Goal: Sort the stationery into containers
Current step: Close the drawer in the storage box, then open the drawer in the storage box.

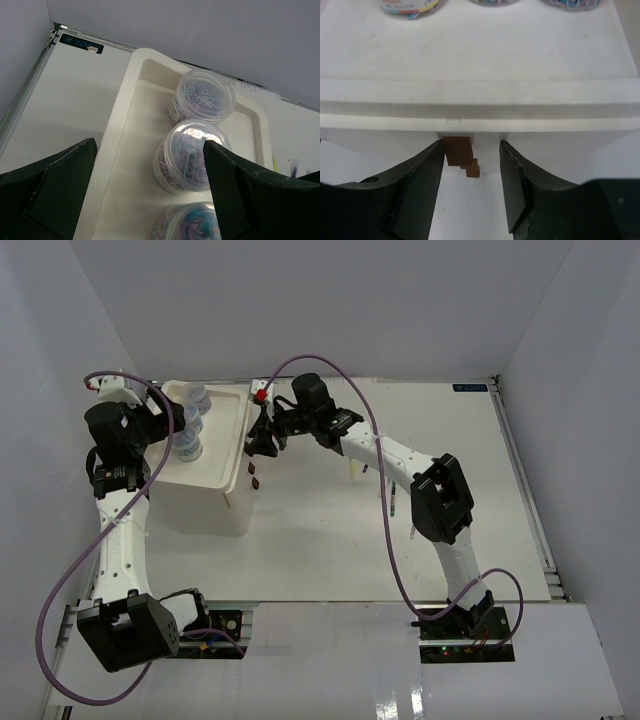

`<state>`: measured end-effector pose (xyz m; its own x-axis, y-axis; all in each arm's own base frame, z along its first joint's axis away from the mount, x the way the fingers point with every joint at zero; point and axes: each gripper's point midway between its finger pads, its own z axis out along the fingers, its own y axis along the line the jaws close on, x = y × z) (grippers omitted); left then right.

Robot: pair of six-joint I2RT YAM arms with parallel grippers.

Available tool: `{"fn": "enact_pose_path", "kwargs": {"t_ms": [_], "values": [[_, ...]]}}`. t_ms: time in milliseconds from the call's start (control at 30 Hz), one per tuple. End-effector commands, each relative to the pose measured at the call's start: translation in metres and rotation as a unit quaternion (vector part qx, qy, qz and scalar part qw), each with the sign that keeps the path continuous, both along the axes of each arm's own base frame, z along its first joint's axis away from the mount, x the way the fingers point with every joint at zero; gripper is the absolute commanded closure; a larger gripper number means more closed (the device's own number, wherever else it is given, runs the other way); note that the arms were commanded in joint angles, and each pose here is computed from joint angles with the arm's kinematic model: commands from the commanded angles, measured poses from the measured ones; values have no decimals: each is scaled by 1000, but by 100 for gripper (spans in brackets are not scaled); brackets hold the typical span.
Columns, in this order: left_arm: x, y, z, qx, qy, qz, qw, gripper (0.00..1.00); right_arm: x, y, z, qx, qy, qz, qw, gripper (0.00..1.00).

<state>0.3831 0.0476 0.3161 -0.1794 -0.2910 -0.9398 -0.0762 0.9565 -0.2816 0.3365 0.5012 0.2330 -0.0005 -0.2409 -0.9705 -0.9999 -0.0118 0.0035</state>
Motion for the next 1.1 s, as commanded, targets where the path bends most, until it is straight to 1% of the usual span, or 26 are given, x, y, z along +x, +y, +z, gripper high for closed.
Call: {"fn": "enact_pose_path", "kwargs": {"t_ms": [0,33,233,400,433,467,533,700,900,1067], "values": [[-1,-17,5,-21,-10,-38,999,2,-2,24,43,67,-40,18,997,45],[-1,-17,5,-22,-10,-38,999,2,-2,27,48,74,-44,17,996,42],[-2,-14,7,-17,-13,-30,999,2,-1,32,45,76,-38,17,996,38],[-3,-11,8,-17,-14,-23,999,2,-2,14,42,59,-59,-9,996,37],[-3,-12,8,-18,-14,-23,999,2,-2,7,50,62,-66,-14,996,37],[-4,-12,10,-18,-16,-22,999,2,-3,2,38,50,-58,-17,997,37],[-4,-10,9,-16,-16,-18,1000,2,-1,-9,38,46,-60,-25,997,37],[-5,-9,10,-16,-17,-15,1000,2,-4,-22,4,10,-41,-30,999,37],[-5,-9,10,-18,-17,-17,1000,2,6,-14,-32,-15,-17,-30,999,35],[-5,-10,11,-17,-19,-18,1000,2,12,-4,-48,-10,-13,-29,999,34]]}}
